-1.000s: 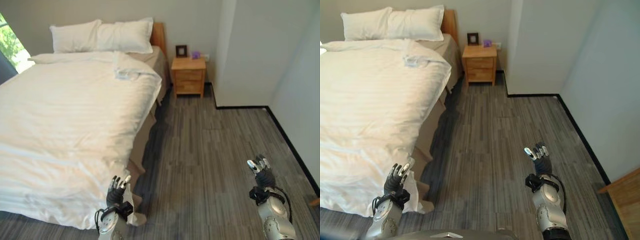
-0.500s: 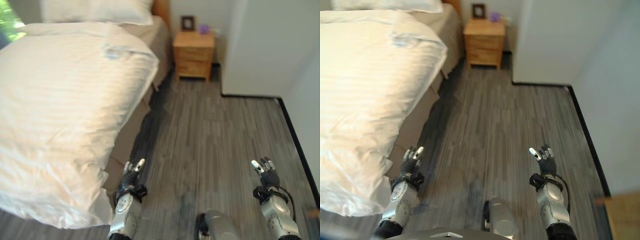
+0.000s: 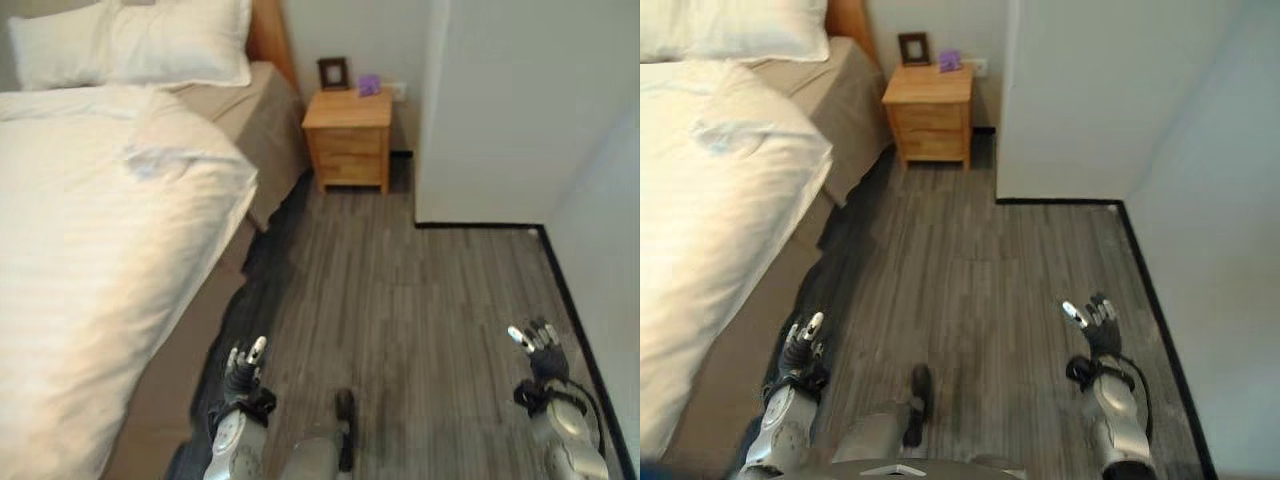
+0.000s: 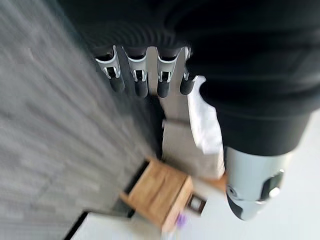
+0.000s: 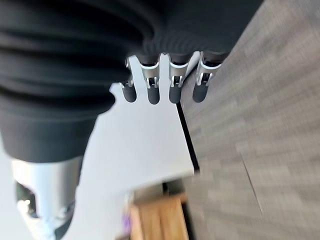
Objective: Making the bed.
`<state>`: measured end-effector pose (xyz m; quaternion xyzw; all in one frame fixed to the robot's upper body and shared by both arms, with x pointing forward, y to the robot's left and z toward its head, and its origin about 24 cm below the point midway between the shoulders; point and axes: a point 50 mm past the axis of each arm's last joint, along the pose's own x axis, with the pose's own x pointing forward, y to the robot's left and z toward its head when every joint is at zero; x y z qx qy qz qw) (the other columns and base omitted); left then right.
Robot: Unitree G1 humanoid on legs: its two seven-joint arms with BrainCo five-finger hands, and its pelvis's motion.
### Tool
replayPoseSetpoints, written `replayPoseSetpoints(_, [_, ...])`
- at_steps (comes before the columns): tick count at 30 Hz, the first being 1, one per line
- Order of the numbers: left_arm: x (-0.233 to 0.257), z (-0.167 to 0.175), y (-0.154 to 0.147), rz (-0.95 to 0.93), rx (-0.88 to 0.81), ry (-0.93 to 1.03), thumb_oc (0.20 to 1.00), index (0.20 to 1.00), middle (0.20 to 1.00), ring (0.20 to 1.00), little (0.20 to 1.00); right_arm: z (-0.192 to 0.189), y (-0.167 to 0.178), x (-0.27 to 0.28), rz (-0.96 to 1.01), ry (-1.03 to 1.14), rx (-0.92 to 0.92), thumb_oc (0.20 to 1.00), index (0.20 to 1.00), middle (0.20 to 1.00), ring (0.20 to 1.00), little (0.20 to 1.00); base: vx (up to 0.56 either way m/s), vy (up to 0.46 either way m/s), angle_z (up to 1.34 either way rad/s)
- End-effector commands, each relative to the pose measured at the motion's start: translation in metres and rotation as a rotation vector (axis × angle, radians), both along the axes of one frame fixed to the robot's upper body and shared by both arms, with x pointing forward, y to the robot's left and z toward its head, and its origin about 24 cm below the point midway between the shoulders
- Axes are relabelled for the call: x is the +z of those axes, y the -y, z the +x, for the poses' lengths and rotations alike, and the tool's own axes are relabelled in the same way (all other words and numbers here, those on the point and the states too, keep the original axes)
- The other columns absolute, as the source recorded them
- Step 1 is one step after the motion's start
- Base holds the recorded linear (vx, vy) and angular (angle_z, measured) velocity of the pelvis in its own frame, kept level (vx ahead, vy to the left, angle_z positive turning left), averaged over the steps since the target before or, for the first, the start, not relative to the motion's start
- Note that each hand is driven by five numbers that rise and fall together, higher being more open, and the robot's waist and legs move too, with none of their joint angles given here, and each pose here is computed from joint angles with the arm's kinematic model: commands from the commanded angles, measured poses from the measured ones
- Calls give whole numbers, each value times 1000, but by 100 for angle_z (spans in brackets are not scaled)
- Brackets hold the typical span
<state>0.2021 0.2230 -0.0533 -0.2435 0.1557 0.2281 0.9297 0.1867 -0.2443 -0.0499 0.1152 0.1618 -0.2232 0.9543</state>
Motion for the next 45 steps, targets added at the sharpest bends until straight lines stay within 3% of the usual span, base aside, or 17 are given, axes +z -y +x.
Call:
replayPoseSetpoints(1, [33, 30, -7, 16, 38, 189, 1000, 1000, 1000, 1000, 1000, 35, 1, 42, -61, 210, 55, 1000, 1000, 1000, 1000, 1000, 196, 191, -89])
replayPoseSetpoints(14, [49, 45, -13, 106, -1, 240, 1000, 1000, 1000, 1000, 1000, 34, -14, 32, -30, 174, 123, 1000, 1000, 1000, 1000, 1000, 147, 146, 1])
replayPoseSetpoints(25, [-3, -1, -17, 80, -12, -5, 1000, 1000, 1000, 1000, 1000, 23, -15, 26, 10, 165, 116, 1000, 1000, 1000, 1000, 1000, 107, -13, 26])
replayPoseSetpoints(45, [2, 10, -8, 87, -40, 19, 1000, 1000, 1000, 1000, 1000, 24, -27, 22, 18, 146, 170, 1000, 1000, 1000, 1000, 1000, 2, 2, -6])
